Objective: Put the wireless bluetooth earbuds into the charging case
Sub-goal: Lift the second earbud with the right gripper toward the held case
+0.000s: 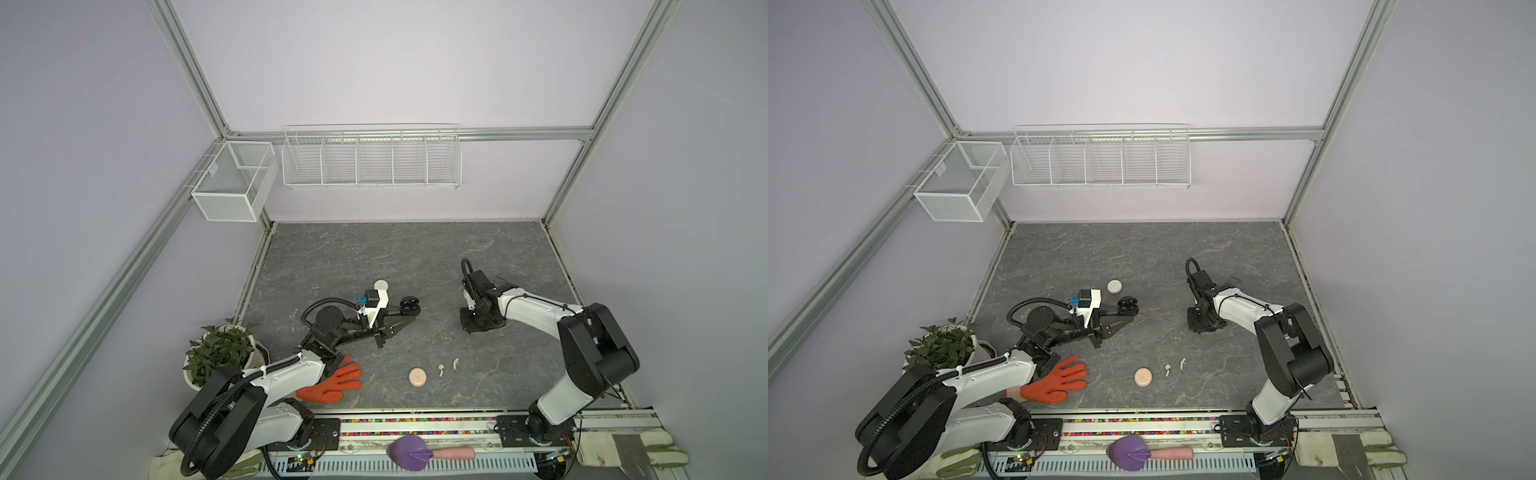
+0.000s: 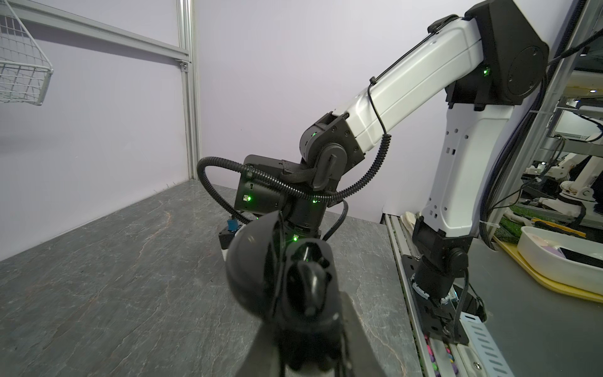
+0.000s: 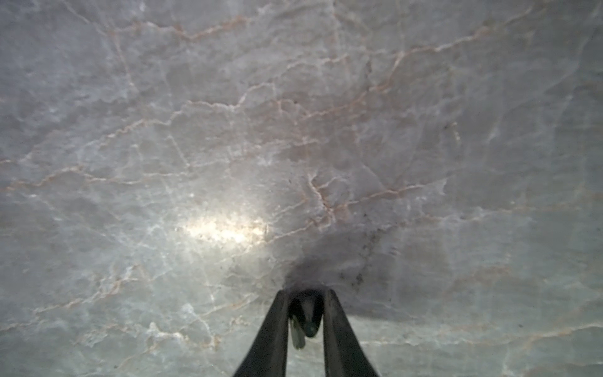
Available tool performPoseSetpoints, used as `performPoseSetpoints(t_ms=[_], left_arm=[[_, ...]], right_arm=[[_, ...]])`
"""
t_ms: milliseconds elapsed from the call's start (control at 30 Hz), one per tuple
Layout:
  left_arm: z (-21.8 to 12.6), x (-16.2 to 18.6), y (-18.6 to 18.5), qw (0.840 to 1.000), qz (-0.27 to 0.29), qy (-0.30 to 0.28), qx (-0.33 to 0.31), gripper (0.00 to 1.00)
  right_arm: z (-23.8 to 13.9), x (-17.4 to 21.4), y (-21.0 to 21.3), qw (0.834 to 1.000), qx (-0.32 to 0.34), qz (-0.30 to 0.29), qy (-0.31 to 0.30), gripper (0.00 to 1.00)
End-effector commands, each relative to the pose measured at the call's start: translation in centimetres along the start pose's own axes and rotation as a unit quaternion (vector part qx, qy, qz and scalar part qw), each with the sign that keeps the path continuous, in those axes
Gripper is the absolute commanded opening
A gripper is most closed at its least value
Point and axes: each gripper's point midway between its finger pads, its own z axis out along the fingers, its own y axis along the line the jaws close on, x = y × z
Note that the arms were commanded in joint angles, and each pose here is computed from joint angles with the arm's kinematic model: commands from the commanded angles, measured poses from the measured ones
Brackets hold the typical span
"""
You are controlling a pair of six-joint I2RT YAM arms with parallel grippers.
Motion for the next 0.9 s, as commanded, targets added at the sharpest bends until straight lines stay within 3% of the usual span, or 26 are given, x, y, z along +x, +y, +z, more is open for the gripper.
performPoseSetpoints(t_ms=[0, 433, 867], left_arm=[[-0.1, -0.2, -0.2, 1.0, 0.015, -0.007, 0.002, 0.0], [0.0, 0.0, 0.1, 1.0, 0.006, -0.007, -0.005, 0.0], [0.2, -2.0, 0.0, 0.999, -0.007, -0.04, 0.0, 0.0]], right_arm=[[1.0, 1.1, -0.2, 1.0, -0.003, 0.003, 0.019, 0.21], [-0.3, 0.6, 0.4, 1.0, -0.022, -0.002, -0.002, 0.16], [-6.3, -2.4, 5.1, 0.984, -0.118, -0.055, -0.121, 0.15]])
